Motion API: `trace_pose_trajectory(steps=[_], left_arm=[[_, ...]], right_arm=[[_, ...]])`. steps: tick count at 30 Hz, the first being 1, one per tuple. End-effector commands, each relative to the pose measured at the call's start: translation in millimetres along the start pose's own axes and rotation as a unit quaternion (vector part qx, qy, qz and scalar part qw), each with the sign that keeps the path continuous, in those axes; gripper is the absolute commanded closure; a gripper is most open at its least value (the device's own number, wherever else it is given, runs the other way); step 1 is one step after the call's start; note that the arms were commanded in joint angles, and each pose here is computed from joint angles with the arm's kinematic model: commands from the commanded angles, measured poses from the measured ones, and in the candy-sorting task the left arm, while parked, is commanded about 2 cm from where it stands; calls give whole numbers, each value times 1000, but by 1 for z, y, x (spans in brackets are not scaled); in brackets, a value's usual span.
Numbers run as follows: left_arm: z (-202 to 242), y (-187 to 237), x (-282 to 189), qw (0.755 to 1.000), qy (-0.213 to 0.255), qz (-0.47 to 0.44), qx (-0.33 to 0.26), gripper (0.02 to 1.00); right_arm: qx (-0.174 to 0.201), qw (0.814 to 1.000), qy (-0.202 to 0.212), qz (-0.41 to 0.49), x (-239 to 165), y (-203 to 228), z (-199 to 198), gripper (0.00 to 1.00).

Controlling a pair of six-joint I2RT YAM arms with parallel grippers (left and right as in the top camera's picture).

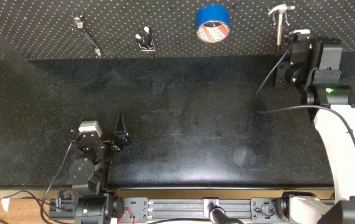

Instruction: Place Tools Onto Pegboard

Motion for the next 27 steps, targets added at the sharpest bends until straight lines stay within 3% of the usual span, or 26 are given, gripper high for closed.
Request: trace_pose_trajectory(steps=[1,5,8,11,17,24,27], left_arm=[[1,2,0,1000,-3,1,-4,23],[1,2,0,1000,-3,1,-4,25],[1,2,0,1000,-3,1,-4,23],[1,2,0,1000,-3,1,-4,23],[1,2,0,1000,-3,1,-4,23],[1,2,0,1000,-3,1,-4,23],[1,2,0,1000,-3,1,-4,23]], right_arm=[[3,1000,-8,7,5,3,3,40],[-1,1000,-22,-11,-2,-6,9,36],[25,996,-37,-80,-46,-34,23,34],[16,985,-54,-160,-106,-58,43,34],[46,965,-58,-253,-181,-72,61,31],[22,961,-46,-273,-194,-74,81,31],[19,950,-23,-310,-221,-74,80,31]])
Point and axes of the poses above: each gripper's point midway between its finger pads, its own x axis out along the fingers, its own z axis along the line the jaws close on, y = z × x, the point moved 1 cm from there along -x, back along the fingers, and after that the axes turned 10 degrees about -x, right-handed, at the moved point
